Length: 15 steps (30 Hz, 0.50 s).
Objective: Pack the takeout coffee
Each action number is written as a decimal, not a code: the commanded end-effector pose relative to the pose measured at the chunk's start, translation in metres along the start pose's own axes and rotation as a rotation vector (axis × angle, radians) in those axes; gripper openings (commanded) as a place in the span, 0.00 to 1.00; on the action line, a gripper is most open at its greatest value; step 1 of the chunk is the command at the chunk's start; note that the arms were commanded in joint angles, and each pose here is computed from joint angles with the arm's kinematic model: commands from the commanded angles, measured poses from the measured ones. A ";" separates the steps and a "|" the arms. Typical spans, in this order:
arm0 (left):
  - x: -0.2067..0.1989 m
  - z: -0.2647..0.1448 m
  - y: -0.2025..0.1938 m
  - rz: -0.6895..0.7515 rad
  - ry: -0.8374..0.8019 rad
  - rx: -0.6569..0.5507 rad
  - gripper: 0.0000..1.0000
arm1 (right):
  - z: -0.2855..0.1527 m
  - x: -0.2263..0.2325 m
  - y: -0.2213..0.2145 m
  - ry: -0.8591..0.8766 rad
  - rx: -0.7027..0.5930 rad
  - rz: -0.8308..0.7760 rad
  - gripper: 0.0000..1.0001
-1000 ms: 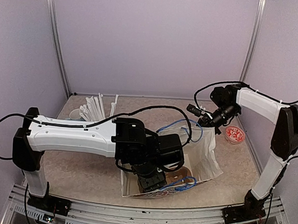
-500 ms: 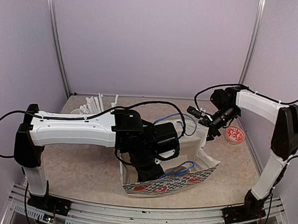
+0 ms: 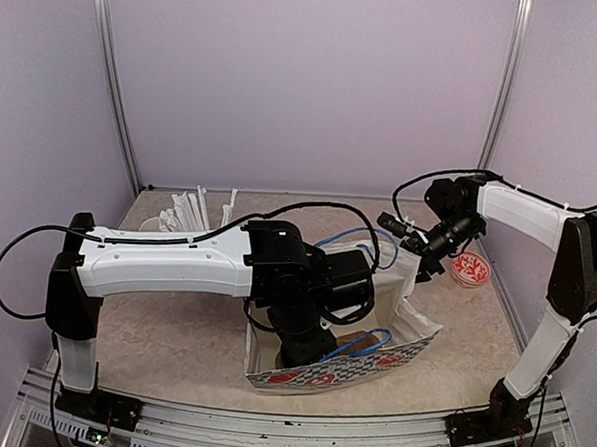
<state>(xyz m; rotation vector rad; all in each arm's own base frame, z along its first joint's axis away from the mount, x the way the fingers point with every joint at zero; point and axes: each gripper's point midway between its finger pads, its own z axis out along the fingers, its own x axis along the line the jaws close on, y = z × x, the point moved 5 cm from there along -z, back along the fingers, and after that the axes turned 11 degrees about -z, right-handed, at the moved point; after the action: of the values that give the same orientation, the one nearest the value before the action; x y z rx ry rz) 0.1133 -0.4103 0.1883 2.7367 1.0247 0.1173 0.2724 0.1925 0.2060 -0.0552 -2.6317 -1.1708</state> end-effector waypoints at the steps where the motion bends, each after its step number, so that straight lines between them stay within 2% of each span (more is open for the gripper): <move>1: -0.007 0.046 -0.036 0.003 0.105 0.209 0.38 | -0.010 0.008 0.006 -0.026 -0.011 -0.001 0.38; 6: -0.010 0.034 -0.029 0.009 0.134 0.162 0.38 | -0.016 0.010 0.011 -0.043 -0.006 -0.003 0.38; 12: -0.019 0.008 -0.014 0.000 0.085 0.075 0.47 | -0.023 0.014 0.018 -0.063 -0.013 -0.016 0.39; 15: -0.014 -0.011 -0.001 -0.032 0.072 0.009 0.55 | -0.024 0.014 0.019 -0.068 -0.014 -0.013 0.39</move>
<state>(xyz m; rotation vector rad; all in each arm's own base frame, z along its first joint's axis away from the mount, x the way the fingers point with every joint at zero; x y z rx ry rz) 0.0992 -0.4176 0.1928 2.7486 1.0380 0.2330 0.2688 0.1900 0.2209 -0.0751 -2.6645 -1.1817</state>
